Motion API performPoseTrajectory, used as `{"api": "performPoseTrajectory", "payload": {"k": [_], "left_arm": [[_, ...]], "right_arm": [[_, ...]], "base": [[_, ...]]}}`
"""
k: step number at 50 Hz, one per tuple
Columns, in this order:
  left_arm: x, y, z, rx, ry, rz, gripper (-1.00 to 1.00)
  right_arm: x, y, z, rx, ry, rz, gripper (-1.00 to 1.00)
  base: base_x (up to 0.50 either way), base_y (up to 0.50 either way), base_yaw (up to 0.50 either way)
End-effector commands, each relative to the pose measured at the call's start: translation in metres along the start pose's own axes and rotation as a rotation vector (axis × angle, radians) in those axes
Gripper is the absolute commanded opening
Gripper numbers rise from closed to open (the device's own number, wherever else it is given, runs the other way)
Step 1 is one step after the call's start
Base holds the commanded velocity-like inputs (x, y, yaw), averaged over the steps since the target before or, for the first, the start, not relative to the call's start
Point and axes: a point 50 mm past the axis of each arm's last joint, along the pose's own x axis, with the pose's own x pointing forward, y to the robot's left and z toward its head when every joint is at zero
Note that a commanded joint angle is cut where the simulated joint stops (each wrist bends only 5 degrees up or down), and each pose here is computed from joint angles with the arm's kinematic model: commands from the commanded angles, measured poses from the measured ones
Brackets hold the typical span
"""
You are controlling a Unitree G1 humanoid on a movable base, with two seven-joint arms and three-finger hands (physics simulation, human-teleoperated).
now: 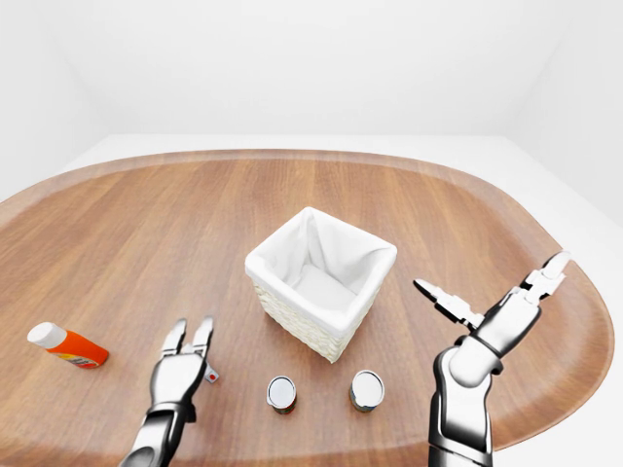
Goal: Pick up the alphabet soup and the cream cheese box, and put them in the basket.
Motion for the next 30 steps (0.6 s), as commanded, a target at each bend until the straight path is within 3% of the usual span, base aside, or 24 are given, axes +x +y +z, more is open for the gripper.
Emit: {"api": "performPoseTrajectory", "payload": {"k": [1, 18, 30], "left_arm": [[0.01, -0.006, 0.0, -0.009, 0.008, -0.019, 1.0], [0.021, -0.02, -0.011, -0.022, 0.067, -0.051, 1.0], [0.02, -0.042, -0.012, 0.002, 0.092, -0.213, 1.0]], "right_arm": [[0.0, 0.0, 0.001, 0.003, -0.005, -0.001, 1.0], [0.0, 0.0, -0.001, -0.005, 0.001, 0.001, 1.0], [0.0, 0.001, -0.001, -0.006, 0.002, 0.002, 1.0]], "base": [[0.0, 0.0, 0.0], [0.0, 0.0, 0.0], [0.0, 0.0, 0.0]]}}
